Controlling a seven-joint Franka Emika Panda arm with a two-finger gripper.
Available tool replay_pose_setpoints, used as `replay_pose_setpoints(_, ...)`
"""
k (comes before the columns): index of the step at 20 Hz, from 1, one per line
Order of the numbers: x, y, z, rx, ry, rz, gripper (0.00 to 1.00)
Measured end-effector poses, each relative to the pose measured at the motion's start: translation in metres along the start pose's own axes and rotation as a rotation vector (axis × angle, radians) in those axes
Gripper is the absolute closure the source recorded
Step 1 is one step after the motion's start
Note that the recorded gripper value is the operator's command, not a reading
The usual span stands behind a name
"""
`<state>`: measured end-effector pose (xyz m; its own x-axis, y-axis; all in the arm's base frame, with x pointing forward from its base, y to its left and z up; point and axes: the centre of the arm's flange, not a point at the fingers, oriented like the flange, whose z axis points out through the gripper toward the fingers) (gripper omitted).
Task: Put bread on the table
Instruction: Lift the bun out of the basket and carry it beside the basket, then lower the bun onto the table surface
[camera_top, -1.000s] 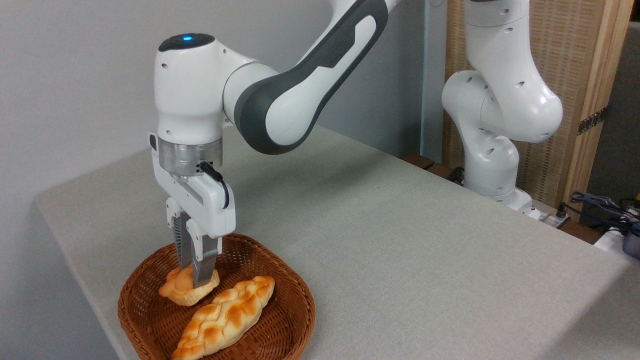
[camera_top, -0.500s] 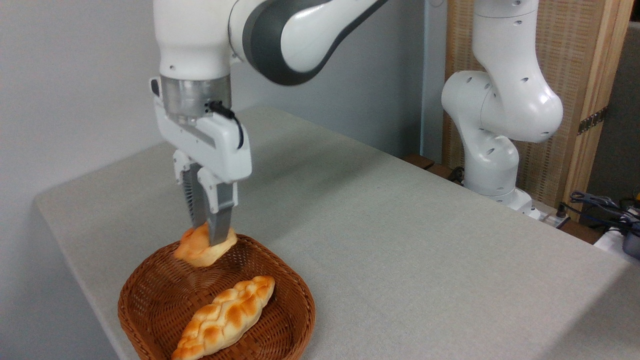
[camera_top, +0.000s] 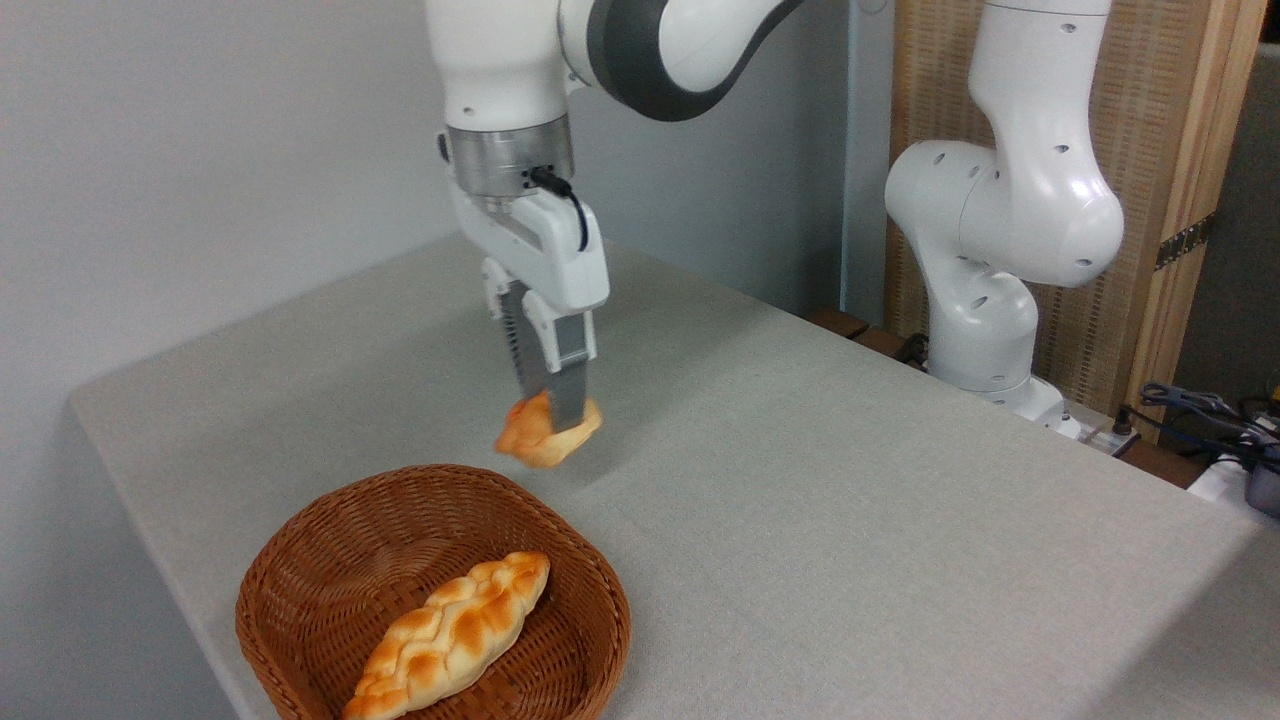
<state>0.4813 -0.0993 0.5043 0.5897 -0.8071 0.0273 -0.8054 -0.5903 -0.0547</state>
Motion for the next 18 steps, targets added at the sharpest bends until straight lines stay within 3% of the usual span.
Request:
replay_pose_setpoints(1, 0.000, 0.013, 0.002, -0.014, -0.016, 0.025, 0.34)
replay_pose_setpoints(2, 0.003, 0.024, 0.004, -0.023, -0.027, 0.047, 0.17)
replay_pose_setpoints(4, 0.008, 0.038, 0.010, -0.033, -0.038, 0.076, 0.02)
replay_pose_setpoints(10, 0.015, 0.047, 0.030, -0.050, -0.054, 0.101, 0.00)
replay_pose_setpoints(18, 0.015, 0.046, 0.033, -0.050, -0.053, 0.100, 0.00)
